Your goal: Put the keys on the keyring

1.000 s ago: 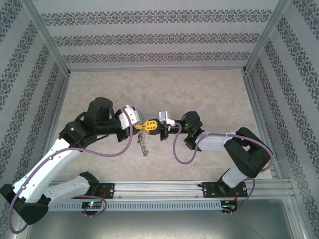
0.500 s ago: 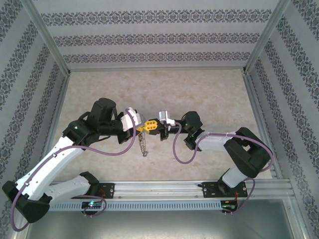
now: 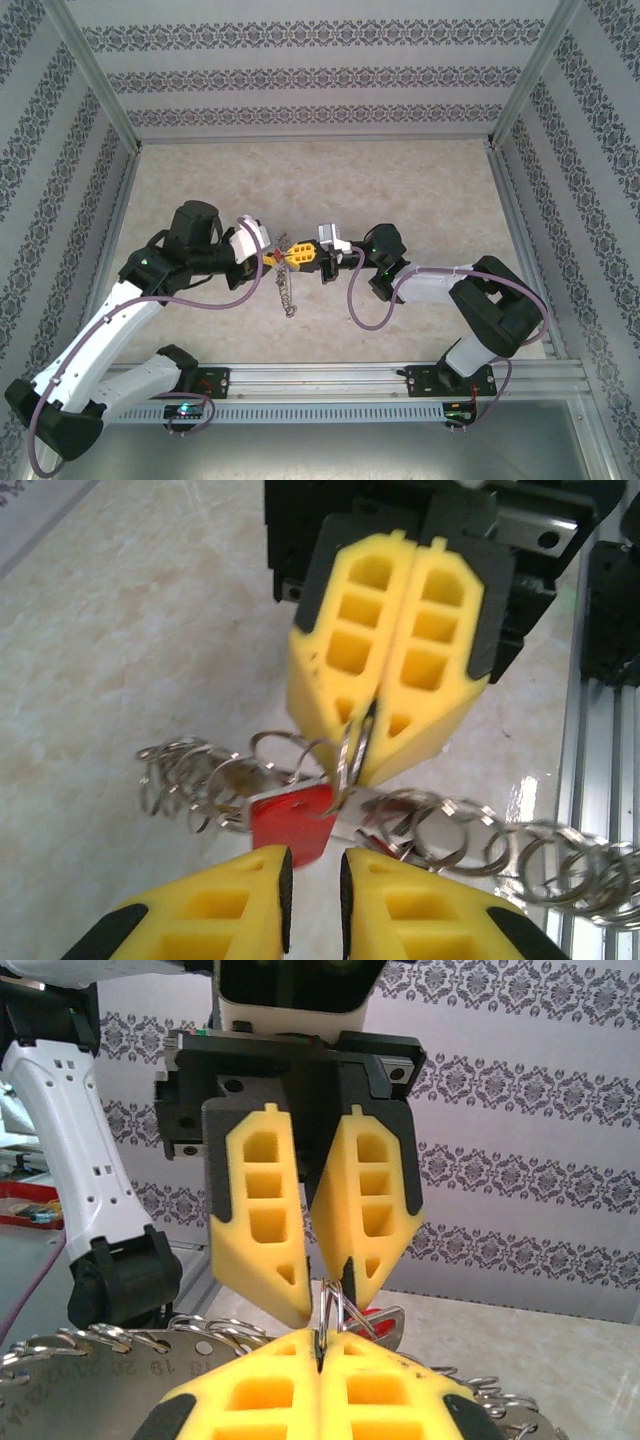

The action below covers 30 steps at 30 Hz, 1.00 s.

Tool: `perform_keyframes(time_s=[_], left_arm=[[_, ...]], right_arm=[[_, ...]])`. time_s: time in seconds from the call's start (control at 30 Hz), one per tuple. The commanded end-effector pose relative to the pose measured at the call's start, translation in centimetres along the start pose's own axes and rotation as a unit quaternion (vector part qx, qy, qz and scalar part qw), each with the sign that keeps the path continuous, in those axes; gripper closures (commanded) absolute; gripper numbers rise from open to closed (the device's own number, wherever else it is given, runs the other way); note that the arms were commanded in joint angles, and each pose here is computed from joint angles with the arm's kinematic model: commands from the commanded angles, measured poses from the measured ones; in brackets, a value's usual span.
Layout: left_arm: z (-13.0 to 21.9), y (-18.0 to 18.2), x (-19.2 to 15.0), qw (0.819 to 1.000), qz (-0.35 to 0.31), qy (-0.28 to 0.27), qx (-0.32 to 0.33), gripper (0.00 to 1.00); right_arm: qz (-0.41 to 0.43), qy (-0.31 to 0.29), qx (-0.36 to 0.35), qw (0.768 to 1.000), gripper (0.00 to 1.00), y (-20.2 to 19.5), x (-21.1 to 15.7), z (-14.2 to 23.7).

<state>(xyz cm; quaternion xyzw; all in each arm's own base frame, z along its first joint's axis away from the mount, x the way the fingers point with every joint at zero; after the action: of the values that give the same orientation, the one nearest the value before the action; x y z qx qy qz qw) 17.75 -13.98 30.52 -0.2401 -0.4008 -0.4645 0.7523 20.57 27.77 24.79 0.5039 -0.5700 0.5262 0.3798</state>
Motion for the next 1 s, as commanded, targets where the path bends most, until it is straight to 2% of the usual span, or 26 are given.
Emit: perform_keyframes(time_s=[0.0,0.47,0.6,0.8,0.97], left_arm=[[1.0,-0.2,0.8,0.999,-0.001,-0.043,0.006,0.77],[0.6,-0.1,2.1,0.997,-0.007,-0.062,-0.035,0.73],[0.9,-0.1,2.3,0.998,-0.013,-0.064,-0.024,0.73],[2.8,-0.1,1.8,0.997,-0.022,-0.064,0.026,0.73],[2.5,0.1,1.8,0.996,-0.036,-0.076,0.03,0.72]], right_arm=[[0.054,-0.039,0.02,0.998,1.0,0.1,2.6,-0.2],[0.048,-0.038,0.03,0.998,1.0,0.0,2.4,-0.5],[0.046,-0.037,0.031,0.998,1.0,0.0,2.2,-0.5],[0.046,-0.037,0.032,0.998,1.0,0.0,2.3,-0.5],[0.044,-0.036,0.038,0.998,1.0,-0.1,2.2,-0.6]])
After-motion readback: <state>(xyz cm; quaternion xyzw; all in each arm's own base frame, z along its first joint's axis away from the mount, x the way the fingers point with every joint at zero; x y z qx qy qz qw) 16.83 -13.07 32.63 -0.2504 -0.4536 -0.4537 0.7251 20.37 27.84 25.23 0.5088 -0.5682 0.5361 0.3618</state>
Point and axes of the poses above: each hand's point on the last joint's axis, 136 mm out from that joint toward the fingers, its own z axis back along the fingers, its own y axis along the line the jaws close on, x = y × z, the point moved 8 cm from there along z, back along the fingers, and after that the axes turned 5 degrees about z, right-handed, at the moved point
